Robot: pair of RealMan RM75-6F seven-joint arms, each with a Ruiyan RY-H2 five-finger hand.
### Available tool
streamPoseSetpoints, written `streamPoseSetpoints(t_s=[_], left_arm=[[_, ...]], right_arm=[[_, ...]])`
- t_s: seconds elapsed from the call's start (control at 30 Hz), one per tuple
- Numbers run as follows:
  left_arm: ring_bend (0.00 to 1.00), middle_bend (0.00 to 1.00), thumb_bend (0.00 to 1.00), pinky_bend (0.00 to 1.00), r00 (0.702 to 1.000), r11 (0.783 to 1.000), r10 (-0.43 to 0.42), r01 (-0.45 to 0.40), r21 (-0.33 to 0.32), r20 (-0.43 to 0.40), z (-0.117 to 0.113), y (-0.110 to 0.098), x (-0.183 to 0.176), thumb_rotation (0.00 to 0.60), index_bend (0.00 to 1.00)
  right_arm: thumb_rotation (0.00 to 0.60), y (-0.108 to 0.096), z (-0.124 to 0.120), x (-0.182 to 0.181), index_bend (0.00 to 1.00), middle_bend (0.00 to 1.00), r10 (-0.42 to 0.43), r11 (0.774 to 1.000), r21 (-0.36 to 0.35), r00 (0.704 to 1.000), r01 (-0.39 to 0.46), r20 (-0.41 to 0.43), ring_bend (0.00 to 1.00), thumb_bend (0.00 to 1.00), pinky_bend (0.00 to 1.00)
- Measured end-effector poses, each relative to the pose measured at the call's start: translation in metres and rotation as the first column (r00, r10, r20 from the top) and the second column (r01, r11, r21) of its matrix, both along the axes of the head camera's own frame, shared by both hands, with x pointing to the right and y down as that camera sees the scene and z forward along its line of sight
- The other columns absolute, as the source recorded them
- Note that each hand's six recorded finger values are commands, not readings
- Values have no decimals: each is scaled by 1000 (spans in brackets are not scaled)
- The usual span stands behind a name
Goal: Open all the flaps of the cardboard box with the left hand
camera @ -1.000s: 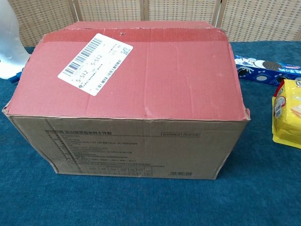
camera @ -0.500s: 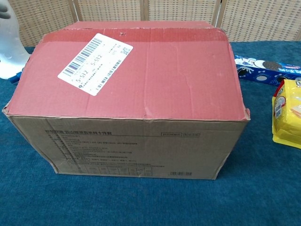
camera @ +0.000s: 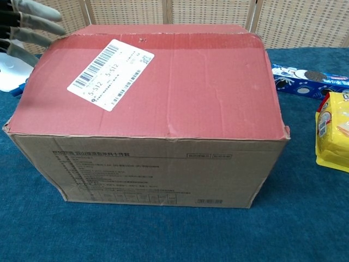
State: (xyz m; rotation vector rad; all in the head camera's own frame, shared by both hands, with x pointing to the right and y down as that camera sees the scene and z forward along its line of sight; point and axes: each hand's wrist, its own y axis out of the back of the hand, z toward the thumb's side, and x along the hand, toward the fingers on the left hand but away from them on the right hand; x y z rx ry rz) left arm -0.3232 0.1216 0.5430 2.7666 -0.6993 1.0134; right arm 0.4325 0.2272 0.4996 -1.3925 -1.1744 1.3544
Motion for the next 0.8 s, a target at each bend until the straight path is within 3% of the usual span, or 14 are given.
streamPoseSetpoints(t_s=[0.43, 0.63, 0.8], left_arm=[[10, 2, 0, 203, 985, 997, -70, 64, -42, -155, -11, 0, 2, 600, 14], [153, 84, 0, 210, 967, 994, -101, 89, -62, -235, -19, 1, -3, 600, 25], [195, 141, 0, 376, 945, 993, -112, 93, -78, -308, -31, 2, -6, 600, 37]], right_arm=[[600, 1, 0, -2, 0, 0, -8, 1000, -3, 1000, 8, 1, 0, 0, 144], [600, 1, 0, -2, 0, 0, -9, 1000, -5, 1000, 9, 0, 0, 0, 144], [600, 1, 1, -3, 0, 0, -11, 1000, -9, 1000, 11, -1, 0, 0, 145]])
